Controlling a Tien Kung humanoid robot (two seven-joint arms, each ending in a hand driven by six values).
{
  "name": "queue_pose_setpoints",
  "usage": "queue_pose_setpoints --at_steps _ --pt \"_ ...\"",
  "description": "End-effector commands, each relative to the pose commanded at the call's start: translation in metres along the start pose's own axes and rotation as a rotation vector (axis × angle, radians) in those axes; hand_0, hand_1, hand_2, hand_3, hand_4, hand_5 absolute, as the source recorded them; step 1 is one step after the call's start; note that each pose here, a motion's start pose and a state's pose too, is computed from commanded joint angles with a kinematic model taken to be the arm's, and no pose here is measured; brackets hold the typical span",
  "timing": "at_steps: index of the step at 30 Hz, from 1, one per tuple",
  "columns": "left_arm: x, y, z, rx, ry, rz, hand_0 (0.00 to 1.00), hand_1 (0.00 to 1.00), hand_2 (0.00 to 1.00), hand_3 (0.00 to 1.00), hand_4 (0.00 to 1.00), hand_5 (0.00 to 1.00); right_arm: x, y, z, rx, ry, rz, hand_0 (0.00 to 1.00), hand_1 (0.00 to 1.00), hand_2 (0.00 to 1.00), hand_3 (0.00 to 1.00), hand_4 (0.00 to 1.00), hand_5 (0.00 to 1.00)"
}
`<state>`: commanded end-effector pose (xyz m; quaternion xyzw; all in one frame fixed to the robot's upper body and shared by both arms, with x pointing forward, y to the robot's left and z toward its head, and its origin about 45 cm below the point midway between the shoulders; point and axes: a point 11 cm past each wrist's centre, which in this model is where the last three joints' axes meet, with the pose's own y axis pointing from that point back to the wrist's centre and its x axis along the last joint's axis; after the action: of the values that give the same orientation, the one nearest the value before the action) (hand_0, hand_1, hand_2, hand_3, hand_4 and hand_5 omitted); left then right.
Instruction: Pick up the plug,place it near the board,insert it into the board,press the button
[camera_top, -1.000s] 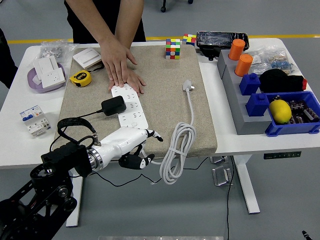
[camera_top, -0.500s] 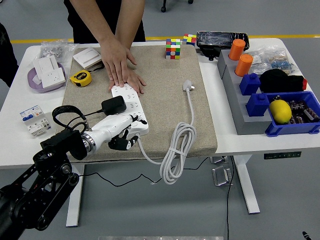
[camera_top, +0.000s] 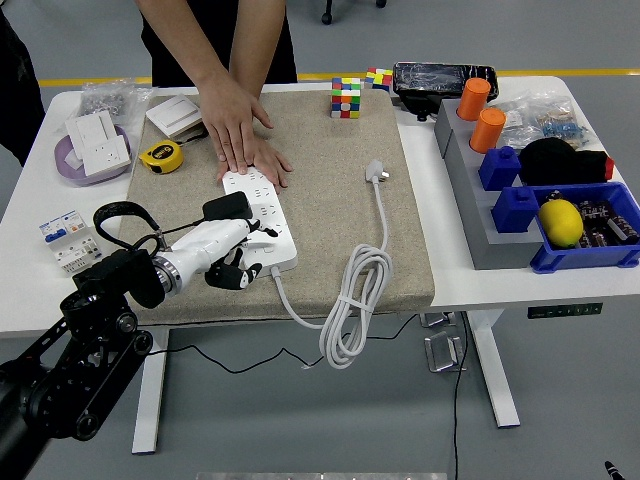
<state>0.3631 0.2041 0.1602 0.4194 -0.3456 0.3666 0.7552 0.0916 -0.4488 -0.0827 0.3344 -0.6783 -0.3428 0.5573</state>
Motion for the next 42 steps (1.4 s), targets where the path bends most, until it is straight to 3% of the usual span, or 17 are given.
queue_pose_setpoints --at_steps 20,42 --pt "-0.012 -0.002 -0.013 0.025 0.016 -0.004 0.179 0.021 0.141 0.779 0.571 0.002 -0.001 0.0 0.002 -0.003 0.005 -0.001 0.819 0.75 0.746 0.772 0.998 0.998" --pt "-0.02 -0.004 -0.015 0.028 0.005 -0.035 0.18 0.02 0.14 0.752 0.576 0.002 0.0 0.0 0.0 0.0 -0.001 0.0 0.819 0.75 0.746 0.772 0.998 0.998"
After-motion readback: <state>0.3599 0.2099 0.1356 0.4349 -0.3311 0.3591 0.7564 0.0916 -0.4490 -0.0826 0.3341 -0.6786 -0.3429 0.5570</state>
